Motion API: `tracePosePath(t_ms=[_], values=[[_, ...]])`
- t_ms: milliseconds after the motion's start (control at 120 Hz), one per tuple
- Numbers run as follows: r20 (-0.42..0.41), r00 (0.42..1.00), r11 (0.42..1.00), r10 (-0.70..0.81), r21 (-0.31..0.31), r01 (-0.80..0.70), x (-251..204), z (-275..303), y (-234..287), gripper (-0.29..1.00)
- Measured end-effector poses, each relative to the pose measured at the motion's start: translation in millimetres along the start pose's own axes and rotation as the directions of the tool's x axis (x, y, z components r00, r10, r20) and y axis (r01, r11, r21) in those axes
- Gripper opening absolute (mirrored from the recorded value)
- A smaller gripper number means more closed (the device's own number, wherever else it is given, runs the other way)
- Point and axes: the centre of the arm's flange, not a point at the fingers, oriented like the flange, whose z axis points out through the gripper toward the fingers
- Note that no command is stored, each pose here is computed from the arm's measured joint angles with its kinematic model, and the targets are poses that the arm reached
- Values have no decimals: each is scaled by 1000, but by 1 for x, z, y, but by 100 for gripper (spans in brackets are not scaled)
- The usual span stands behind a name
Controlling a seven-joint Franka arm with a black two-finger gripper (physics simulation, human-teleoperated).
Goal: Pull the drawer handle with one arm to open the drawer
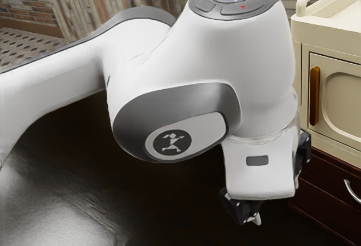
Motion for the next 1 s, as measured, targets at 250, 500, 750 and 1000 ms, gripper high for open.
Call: tracePosePath(t_ms=[250,500,750,1000], values=[[-77,988,991,131,33,-128,61,13,12,52],[-87,992,991,87,109,-77,50,46,-3,51],[-105,993,978,56,208,-33,38,56,-26,51],[-139,989,970,50,242,-15,39,71,-39,51]])
